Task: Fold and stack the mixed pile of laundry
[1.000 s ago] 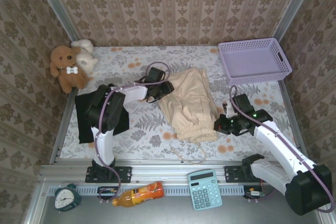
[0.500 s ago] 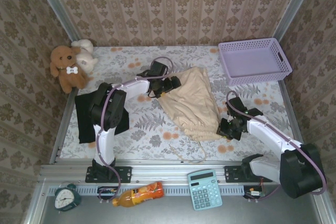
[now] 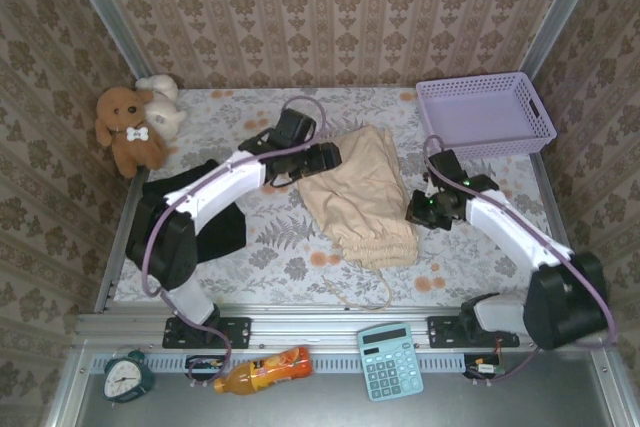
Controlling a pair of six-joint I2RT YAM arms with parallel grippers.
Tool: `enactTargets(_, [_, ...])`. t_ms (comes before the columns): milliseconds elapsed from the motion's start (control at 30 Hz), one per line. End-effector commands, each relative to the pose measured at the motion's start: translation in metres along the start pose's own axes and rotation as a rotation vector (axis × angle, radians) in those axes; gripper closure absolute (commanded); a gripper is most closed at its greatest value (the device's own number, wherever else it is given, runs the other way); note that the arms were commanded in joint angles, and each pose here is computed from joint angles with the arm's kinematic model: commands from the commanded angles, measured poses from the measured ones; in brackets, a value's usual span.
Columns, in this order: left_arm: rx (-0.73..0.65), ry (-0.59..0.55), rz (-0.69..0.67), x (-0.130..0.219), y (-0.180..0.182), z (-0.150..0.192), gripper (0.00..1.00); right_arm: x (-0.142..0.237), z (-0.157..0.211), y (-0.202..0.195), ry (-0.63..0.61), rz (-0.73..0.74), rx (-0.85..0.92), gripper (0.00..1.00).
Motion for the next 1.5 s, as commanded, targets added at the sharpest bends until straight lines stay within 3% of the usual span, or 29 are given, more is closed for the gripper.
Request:
enactTargets(0, [0.157,0.051,0.027,-0.041,0.009,0.041,0.34,-0.024,-0.005,0.003,0.034,-0.042,0.013,0.87])
enactTargets(133, [0.246,0.044,-0.013,-0.077,0.025,0.062,0.35,-0.048,0.007,-0.011,0.108,0.010,-0.027,0.87])
enactTargets(233, [0.249,0.042,-0.067,-0.100,0.041,0.059,0.34,-0.057,0.029,-0.010,0.143,-0.021,-0.045,0.87])
enactTargets(467, [0.138,0.136,0.026,-0.144,0.048,0.006,0.30,-0.078,0.080,0.053,0.229,-0.158,-0.008,0.86])
enactTargets(567, [0.069,0.167,0.054,-0.139,0.053,-0.029,0.21,-0.073,0.081,0.091,0.259,-0.207,0.060,0.77])
enactTargets(633, [0.012,0.159,0.016,-0.118,0.059,-0.051,0.01,-0.059,0.071,0.100,0.225,-0.171,0.095,0.68])
enactTargets(667, [-0.016,0.151,-0.016,-0.104,0.062,-0.061,0.00,-0.049,0.064,0.101,0.190,-0.157,0.110,0.62])
enactTargets(800, [-0.096,0.113,-0.104,-0.042,0.065,-0.082,0.00,-0.011,0.027,0.081,0.102,-0.168,0.075,0.50])
enactTargets(933, [-0.071,0.107,-0.052,0.000,0.054,-0.067,0.02,0.012,-0.019,0.045,0.000,-0.130,0.010,0.45])
enactTargets(1000, [-0.014,0.088,-0.005,0.012,0.048,-0.047,0.08,0.016,-0.045,0.025,-0.042,-0.102,-0.049,0.44])
enactTargets(1100, [0.082,0.016,0.034,0.021,0.044,-0.013,0.16,0.011,-0.079,0.001,-0.099,-0.025,-0.135,0.44])
enactTargets(1233, [0.197,-0.072,0.048,0.013,0.055,0.020,0.18,-0.002,-0.115,-0.017,-0.147,0.024,-0.215,0.44])
enactTargets(1467, [0.212,-0.086,0.042,-0.013,0.058,0.009,0.19,-0.035,-0.152,-0.014,-0.118,-0.003,-0.259,0.45])
Point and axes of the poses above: each hand's point on the last joint's axis, 136 mm out from that joint toward the fingers, its own x axis back along the fingers, its own y axis along the line the jaws close on, z = x × y, the point moved 10 cm from there along x, back along the fingers, and after that the axes turned 8 degrees about -x, right-handed, at the moved point
